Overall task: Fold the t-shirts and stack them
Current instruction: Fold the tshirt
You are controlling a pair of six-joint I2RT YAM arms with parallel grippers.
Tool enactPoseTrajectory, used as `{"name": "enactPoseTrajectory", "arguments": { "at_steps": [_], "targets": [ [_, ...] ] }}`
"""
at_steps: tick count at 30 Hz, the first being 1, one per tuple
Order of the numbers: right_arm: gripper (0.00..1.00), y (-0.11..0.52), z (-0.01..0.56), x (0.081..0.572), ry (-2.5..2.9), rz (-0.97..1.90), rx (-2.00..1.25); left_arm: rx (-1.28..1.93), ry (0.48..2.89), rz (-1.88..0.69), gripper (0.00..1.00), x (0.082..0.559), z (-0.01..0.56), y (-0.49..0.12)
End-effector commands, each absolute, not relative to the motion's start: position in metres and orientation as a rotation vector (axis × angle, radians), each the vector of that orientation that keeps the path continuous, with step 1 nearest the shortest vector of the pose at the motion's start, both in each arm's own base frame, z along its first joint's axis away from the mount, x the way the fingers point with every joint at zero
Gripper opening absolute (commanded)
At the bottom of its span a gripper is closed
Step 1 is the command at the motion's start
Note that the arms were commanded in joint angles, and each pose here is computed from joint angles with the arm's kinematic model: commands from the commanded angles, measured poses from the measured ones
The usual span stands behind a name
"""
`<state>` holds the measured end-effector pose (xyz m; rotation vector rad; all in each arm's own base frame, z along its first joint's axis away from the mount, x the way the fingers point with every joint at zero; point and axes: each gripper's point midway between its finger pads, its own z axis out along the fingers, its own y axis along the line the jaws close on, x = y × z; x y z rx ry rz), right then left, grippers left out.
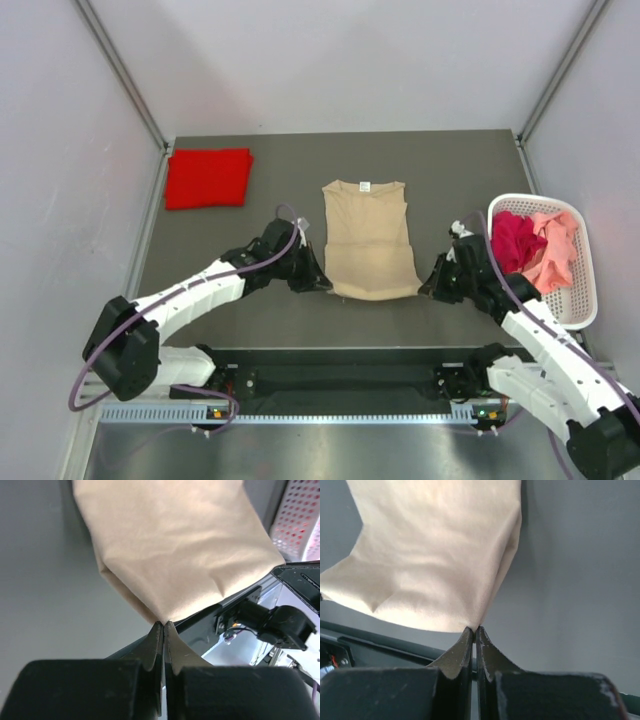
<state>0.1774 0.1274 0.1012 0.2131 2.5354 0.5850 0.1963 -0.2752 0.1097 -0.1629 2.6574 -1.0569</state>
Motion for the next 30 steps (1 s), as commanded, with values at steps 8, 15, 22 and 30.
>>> {"name": "enactPoseTrajectory", "arguments": {
  "at_steps": [8,15,22,30],
  "targets": [
    [0.0,0.122,0.183,0.246,2.353,0.417,0.177,-0.133,2.477,-0.957,0.0,0.27,0.173,-0.273],
    [0.0,0.13,0.211,0.307,2.301,0.393,0.146,-0.112,2.399,-0.941,0.0,0.33,0.196,-0.27],
    [0.0,0.133,0.244,0.366,2.231,0.389,0.116,-0.065,2.263,-0.964,0.0,0.391,0.224,-0.267],
    [0.0,0.143,0.251,0.423,2.182,0.466,0.082,-0.081,2.151,-1.073,0.0,0.448,0.229,-0.272]
  ]
}}
